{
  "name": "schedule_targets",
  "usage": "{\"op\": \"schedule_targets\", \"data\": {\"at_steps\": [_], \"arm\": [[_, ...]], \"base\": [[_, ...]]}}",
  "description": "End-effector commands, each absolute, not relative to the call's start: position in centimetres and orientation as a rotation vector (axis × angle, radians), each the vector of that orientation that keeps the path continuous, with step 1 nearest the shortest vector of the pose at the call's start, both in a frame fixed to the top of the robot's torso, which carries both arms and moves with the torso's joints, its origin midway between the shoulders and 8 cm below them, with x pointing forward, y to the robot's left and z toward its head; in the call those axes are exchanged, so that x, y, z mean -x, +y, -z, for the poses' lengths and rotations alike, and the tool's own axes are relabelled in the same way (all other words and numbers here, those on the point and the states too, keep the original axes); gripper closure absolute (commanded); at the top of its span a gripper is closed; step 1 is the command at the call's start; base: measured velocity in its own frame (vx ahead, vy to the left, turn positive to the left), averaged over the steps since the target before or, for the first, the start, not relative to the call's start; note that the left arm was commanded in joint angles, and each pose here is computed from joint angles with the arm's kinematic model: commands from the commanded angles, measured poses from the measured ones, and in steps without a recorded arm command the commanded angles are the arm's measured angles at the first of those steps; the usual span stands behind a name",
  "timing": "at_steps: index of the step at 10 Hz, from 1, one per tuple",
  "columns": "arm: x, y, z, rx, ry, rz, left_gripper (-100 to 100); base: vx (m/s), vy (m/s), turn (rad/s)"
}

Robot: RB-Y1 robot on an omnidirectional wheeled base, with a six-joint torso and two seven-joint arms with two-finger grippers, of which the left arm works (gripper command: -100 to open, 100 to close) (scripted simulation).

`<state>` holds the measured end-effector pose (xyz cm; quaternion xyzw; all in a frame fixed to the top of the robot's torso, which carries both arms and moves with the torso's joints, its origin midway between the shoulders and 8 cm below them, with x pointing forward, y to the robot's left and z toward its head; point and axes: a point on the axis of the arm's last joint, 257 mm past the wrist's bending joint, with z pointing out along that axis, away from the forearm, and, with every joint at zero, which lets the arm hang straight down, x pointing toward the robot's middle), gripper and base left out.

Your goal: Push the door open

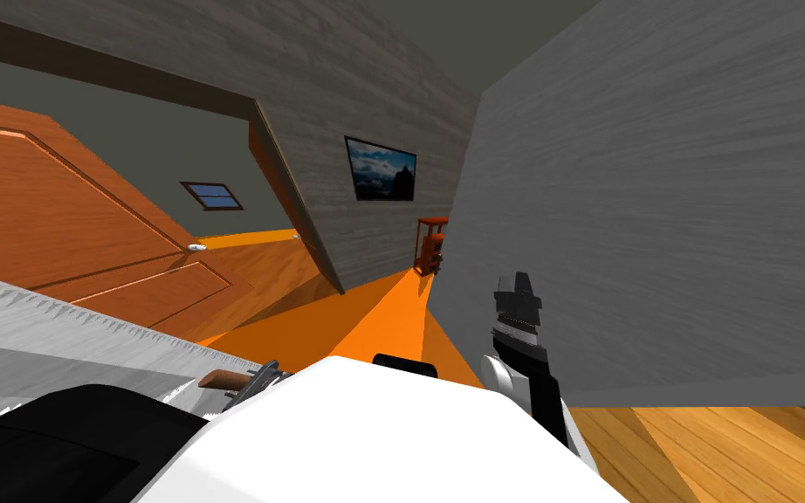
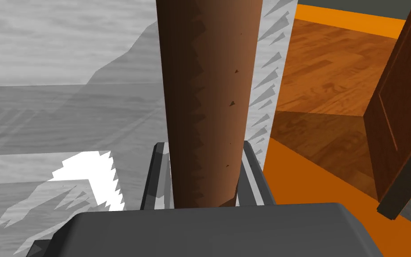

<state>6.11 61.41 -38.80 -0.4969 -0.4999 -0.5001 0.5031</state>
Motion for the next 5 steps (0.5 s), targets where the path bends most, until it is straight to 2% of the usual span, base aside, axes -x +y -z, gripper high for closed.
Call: {"op": "schedule_targets", "data": {"at_steps": [1, 3, 5], "arm": [[-4.4, 61.6, 38.8, 1.169, -1.222, 1.180, 100], [-3.1, 61.3, 39.1, 1.152, -1.244, 1.153, 100], [-2.1, 62.3, 38.3, 1.125, -1.237, 1.146, 100]], "base": [[0.159, 0.172, 0.069], [0.122, 0.163, 0.039], [0.045, 0.098, 0.026]]}}
